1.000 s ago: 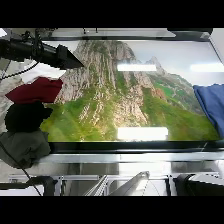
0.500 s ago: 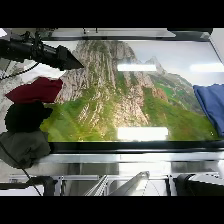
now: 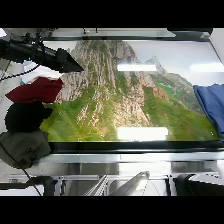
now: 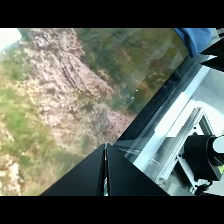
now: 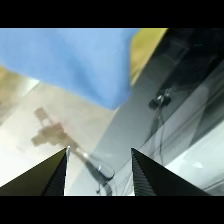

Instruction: Fold the shirts.

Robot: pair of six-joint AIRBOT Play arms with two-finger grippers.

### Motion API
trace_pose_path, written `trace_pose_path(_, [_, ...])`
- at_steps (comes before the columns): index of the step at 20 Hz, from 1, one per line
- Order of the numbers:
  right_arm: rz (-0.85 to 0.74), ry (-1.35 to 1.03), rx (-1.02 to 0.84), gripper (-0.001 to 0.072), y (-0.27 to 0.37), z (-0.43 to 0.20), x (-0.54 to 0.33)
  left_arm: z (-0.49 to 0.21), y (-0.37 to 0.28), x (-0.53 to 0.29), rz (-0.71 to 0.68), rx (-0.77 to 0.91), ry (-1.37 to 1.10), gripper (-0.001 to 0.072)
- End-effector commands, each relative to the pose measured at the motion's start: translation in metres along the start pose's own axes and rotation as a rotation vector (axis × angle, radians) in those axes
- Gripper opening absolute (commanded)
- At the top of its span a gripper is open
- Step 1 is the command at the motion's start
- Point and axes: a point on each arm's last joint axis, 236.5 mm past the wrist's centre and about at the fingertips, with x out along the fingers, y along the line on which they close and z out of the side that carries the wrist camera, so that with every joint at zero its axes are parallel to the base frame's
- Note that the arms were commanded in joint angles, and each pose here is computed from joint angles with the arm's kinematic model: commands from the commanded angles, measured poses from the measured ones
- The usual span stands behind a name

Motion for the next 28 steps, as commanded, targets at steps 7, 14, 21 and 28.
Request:
trace_pose_path(7, [0.433,-0.080,-0.242,0.0017,0.150,-0.017,-0.031,0.007,-0.009,-0.008,0.002,0.018,-0.016,0.0011])
trace_pose_path(14, [0.345,-0.002,-0.947,0.0017,0.260,-0.209,-0.001,-0.077,-0.038,0.030,-0.047,-0.056,0.100,0.0011])
trace_pose_path(21, [0.341,0.071,-1.184,0.0017,0.252,-0.324,0.047,-0.164,-0.044,0.061,-0.042,-0.156,0.147,0.0012])
trace_pose_path(28, [0.390,0.149,-1.158,0.0017,0.252,-0.343,0.042,-0.161,-0.056,0.051,-0.038,-0.116,0.110,0.0013])
